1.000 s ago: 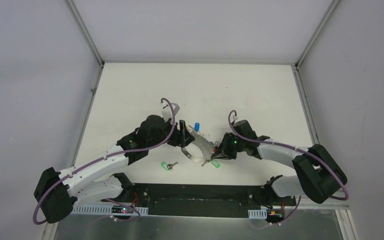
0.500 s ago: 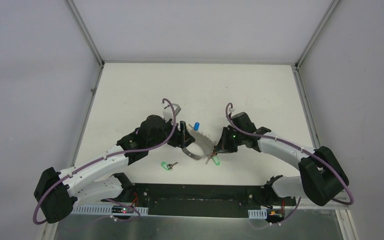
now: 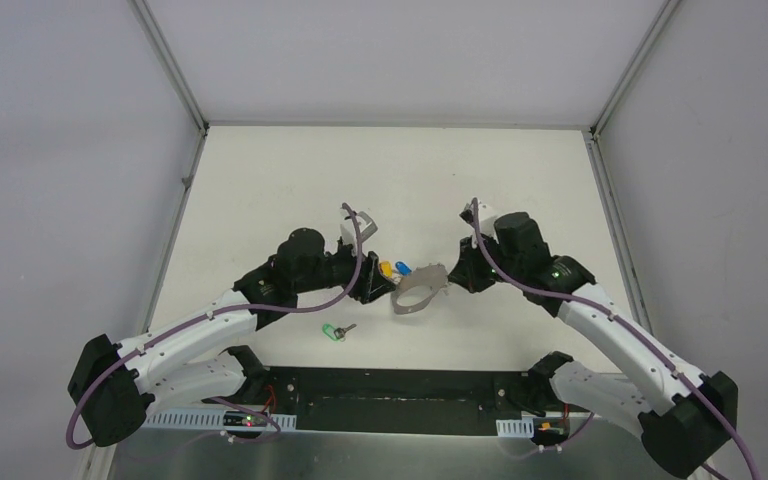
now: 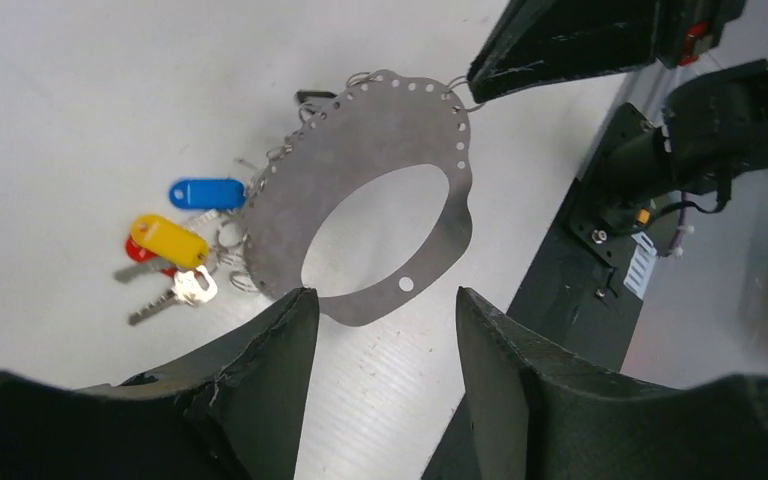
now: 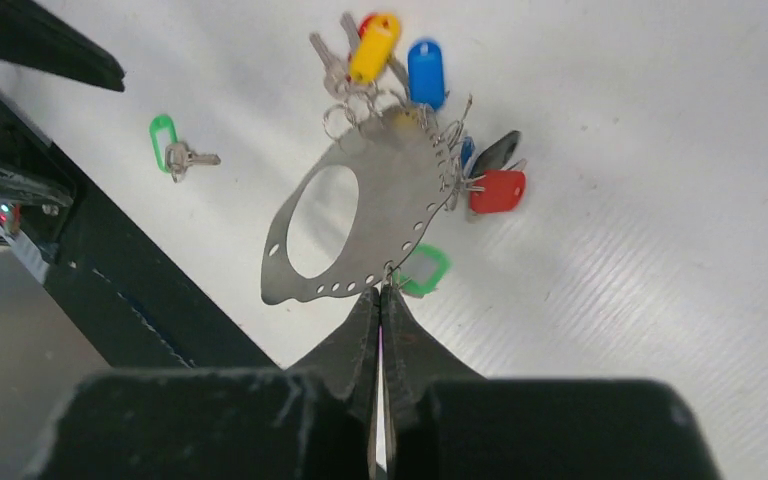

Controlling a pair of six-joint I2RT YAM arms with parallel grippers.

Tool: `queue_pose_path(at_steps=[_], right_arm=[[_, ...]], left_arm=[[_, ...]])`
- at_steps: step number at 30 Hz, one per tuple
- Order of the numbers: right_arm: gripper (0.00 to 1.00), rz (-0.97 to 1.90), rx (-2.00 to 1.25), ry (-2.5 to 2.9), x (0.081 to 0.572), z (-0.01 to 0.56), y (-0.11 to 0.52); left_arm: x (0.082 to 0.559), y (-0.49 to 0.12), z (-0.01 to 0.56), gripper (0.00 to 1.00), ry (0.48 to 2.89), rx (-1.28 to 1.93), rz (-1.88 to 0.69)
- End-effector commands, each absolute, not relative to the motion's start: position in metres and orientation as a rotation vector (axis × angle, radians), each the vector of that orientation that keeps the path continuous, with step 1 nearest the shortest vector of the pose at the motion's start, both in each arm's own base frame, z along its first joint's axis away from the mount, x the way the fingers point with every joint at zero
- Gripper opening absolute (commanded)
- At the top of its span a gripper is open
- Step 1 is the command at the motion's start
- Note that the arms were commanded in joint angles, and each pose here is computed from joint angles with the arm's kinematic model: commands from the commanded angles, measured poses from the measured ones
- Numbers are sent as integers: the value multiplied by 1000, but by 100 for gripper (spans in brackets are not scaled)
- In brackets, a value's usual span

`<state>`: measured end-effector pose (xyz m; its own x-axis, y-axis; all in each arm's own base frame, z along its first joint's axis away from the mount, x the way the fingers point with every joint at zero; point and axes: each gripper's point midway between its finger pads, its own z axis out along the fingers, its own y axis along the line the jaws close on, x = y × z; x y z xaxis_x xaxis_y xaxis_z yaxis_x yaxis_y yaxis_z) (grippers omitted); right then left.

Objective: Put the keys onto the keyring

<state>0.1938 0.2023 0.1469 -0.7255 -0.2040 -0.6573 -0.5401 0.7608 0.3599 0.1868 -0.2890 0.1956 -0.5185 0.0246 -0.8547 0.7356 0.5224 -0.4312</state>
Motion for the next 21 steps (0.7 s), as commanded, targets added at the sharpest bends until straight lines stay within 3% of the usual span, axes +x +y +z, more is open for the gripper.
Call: queue_pose_path(at_steps=[1,8,21], right_arm=[[0,695,-866,2096,191,188,203],[0,805,-1075,1901,171,221,216],[0,982,-1216,1687,144,259,233]], left_arm=[[177,-309,251,53,1550,866,-1125],[165,-321,271,49,1300,1038,-1120],[146,-351,276,40,1080,1209,-1108]])
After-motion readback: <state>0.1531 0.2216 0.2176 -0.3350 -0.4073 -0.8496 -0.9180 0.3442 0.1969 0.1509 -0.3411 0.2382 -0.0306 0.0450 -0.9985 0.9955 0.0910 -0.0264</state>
